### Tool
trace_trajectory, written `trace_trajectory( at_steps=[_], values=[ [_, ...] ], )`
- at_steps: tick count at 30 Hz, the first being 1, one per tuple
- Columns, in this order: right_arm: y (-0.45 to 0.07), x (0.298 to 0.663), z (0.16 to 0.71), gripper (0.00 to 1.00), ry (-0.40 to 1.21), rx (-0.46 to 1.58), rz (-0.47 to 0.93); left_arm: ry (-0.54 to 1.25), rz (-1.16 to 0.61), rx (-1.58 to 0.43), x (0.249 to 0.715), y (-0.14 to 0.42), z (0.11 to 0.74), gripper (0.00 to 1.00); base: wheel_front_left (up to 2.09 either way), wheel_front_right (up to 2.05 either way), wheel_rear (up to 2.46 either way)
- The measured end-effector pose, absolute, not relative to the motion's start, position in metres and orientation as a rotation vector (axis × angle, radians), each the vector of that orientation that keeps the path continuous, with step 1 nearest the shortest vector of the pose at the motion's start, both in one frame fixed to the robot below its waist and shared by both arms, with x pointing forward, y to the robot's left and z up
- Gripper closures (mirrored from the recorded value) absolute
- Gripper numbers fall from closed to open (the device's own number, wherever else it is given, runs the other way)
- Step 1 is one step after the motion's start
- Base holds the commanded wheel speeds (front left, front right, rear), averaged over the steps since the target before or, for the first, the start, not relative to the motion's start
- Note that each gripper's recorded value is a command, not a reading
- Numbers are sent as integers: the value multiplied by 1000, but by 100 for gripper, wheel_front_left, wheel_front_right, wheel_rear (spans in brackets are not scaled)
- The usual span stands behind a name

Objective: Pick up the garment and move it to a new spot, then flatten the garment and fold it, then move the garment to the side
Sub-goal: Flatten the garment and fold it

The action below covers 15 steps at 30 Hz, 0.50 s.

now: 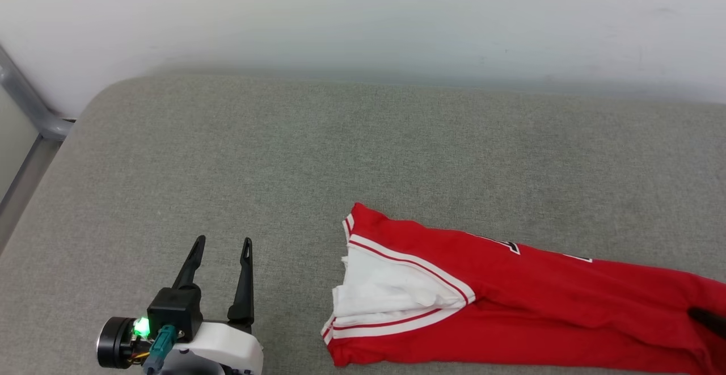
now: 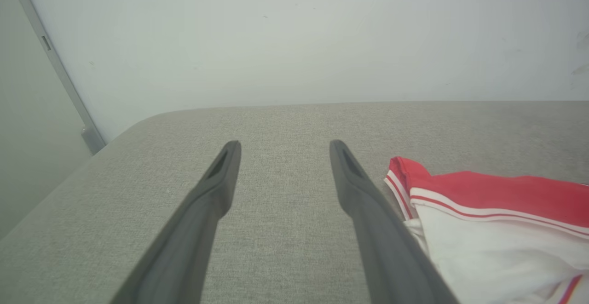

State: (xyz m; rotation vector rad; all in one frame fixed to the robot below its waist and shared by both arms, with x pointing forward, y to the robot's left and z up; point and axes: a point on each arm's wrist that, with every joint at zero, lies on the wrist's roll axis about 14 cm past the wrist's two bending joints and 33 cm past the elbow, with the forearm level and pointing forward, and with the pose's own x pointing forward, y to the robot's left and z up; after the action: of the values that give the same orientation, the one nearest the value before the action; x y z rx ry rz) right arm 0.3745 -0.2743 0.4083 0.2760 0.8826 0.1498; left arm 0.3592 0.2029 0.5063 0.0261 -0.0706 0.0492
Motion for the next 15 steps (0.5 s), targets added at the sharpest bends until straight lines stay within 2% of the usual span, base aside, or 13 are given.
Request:
trace_trajectory(
  at_steps=[3,7,15],
  values=[
    [-281,370,411,100,903,266,139,-74,46,31,356,203,507,0,0,0,0],
    [-265,369,420,100,902,287,196,-81,48,29,352,204,509,0,0,0,0],
    [-166,368,448,100,865,340,502,-75,43,23,350,202,506,0,0,0,0]
  ],
)
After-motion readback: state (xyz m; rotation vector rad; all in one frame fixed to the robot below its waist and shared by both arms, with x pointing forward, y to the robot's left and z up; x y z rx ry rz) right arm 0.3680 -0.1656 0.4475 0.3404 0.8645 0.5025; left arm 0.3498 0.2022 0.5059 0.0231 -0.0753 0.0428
